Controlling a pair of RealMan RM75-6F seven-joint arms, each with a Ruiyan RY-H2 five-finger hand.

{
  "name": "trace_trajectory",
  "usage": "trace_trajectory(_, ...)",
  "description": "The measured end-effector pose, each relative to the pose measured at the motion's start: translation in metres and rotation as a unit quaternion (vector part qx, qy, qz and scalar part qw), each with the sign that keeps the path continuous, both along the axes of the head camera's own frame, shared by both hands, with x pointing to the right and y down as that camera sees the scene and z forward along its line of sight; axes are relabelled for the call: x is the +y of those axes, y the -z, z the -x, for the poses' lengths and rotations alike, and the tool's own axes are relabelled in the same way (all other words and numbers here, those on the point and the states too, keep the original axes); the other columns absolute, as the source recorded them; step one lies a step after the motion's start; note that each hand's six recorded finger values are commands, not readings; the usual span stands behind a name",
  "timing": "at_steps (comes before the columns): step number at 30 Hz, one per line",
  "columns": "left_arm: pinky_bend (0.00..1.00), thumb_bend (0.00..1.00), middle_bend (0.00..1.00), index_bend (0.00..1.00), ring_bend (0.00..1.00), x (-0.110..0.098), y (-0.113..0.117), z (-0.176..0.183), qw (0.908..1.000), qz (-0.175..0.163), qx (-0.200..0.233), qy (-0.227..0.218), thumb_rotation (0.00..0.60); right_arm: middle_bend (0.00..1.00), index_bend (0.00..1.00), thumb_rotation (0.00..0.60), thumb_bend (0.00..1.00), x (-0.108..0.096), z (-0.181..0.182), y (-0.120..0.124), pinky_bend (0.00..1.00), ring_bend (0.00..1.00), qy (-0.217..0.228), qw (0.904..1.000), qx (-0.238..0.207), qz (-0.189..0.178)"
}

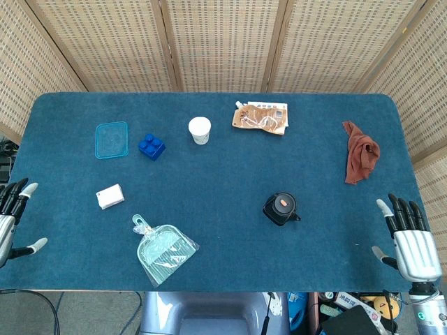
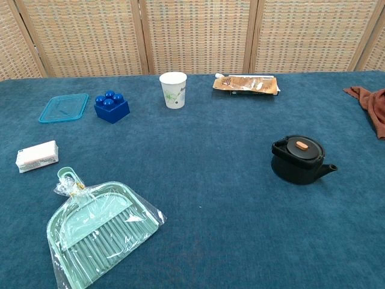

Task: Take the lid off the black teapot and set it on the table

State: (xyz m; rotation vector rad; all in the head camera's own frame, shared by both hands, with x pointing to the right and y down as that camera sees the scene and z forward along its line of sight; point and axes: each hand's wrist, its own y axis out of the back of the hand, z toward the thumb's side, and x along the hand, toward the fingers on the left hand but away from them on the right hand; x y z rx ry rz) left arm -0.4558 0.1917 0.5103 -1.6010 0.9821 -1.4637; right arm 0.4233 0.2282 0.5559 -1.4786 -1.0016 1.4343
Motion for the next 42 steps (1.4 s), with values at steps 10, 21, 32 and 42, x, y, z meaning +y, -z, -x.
trace_trajectory(10,0.0,0.12,0.0,0.0,0.0,-0.004,-0.002,0.002,1.0,-0.001,-0.002,0.007,0.6,0.0,0.0,0.6,0.03,-0.006,0.013,-0.004,0.0,0.0,0.02,0.9995,-0.022,0.012)
trace_trajectory(21,0.0,0.12,0.0,0.0,0.0,-0.009,-0.004,0.007,0.9999,0.0,-0.005,0.015,0.6,0.0,0.0,0.6,0.63,-0.053,0.105,-0.015,0.0,0.0,0.168,0.9681,-0.139,0.125)
trace_trajectory(32,0.0,0.12,0.0,0.0,0.0,-0.012,-0.008,0.012,0.9997,0.006,-0.007,0.024,0.6,0.0,0.0,0.6,0.81,-0.093,0.188,-0.04,0.0,0.0,0.232,0.9358,-0.157,0.213)
trace_trajectory(42,0.0,0.12,0.0,0.0,0.0,-0.012,-0.013,0.012,0.9995,0.014,-0.011,0.025,0.6,0.0,0.0,0.6,0.81,-0.117,0.226,-0.074,0.0,0.0,0.2,0.9284,-0.148,0.276)
